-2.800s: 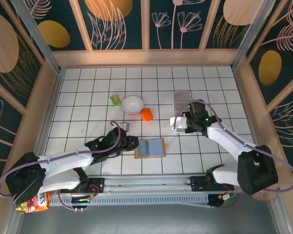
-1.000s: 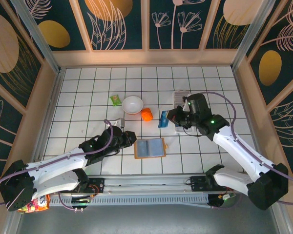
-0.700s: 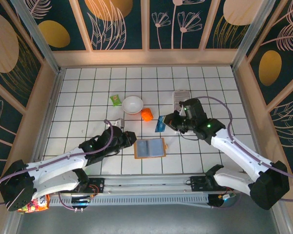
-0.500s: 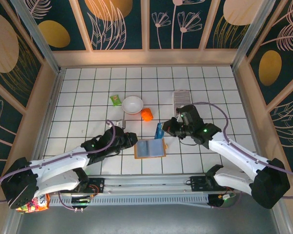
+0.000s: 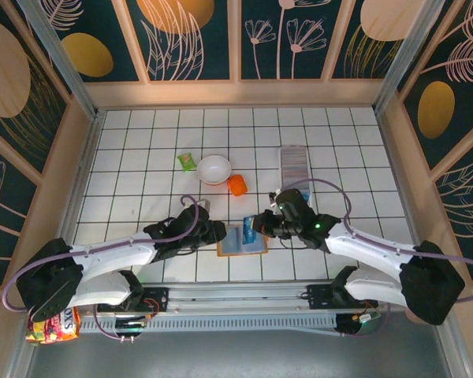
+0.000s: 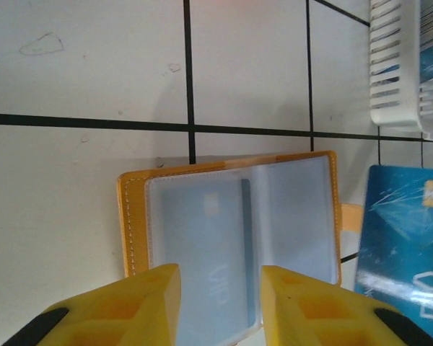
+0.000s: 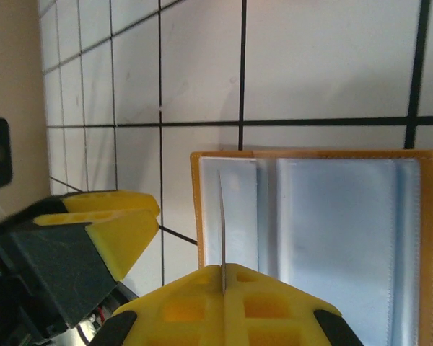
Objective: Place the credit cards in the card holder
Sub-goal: Insert the credit card into the card slot.
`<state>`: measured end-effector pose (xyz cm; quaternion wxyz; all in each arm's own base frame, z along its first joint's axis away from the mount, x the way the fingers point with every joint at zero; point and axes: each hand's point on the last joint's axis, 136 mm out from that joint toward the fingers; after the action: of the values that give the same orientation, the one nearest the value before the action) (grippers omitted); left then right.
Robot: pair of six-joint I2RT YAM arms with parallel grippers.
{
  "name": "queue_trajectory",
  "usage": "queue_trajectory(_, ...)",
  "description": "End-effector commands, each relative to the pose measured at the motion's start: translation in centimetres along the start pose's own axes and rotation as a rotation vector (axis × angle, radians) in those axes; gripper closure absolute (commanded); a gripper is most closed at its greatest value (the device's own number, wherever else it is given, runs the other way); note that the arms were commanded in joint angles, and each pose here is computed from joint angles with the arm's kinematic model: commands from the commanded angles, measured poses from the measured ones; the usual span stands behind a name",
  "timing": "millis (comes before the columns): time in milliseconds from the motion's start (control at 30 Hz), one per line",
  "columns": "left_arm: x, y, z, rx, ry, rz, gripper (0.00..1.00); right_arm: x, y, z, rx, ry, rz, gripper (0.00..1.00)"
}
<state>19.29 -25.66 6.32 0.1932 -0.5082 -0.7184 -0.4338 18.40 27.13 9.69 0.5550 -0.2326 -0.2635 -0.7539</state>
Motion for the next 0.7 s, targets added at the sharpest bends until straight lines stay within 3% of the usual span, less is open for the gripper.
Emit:
queue_trajectory(0, -0.3, -0.2, 0.2, -0.011, 0.011, 0.002, 0.67, -1.3, -0.1, 0.4, 0.056, 0.004, -0.008, 1.00)
queue_trajectory(367, -1.4, -1.1, 1.4, -0.030, 0.053, 0.037, 0.71, -3.2, 0.3, -1.0, 0.085, -0.052, -0.032, 1.00)
queue_trajectory(667, -2.0, -2.4, 2.0, -0.002, 0.034, 0.068, 0.81, -3.5, 0.4, -2.1, 0.019, -0.068, -0.050, 1.00)
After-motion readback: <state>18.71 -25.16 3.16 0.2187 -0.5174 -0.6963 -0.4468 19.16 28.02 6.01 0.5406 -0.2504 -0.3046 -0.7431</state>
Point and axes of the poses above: each hand's point on the last joint's axis, 136 mm out from that joint toward the fingers, its own x axis back along the fingers, its own z axis along the line the jaws close on, y = z × x, and after that the axes turned 9 degrees about -x, right-handed
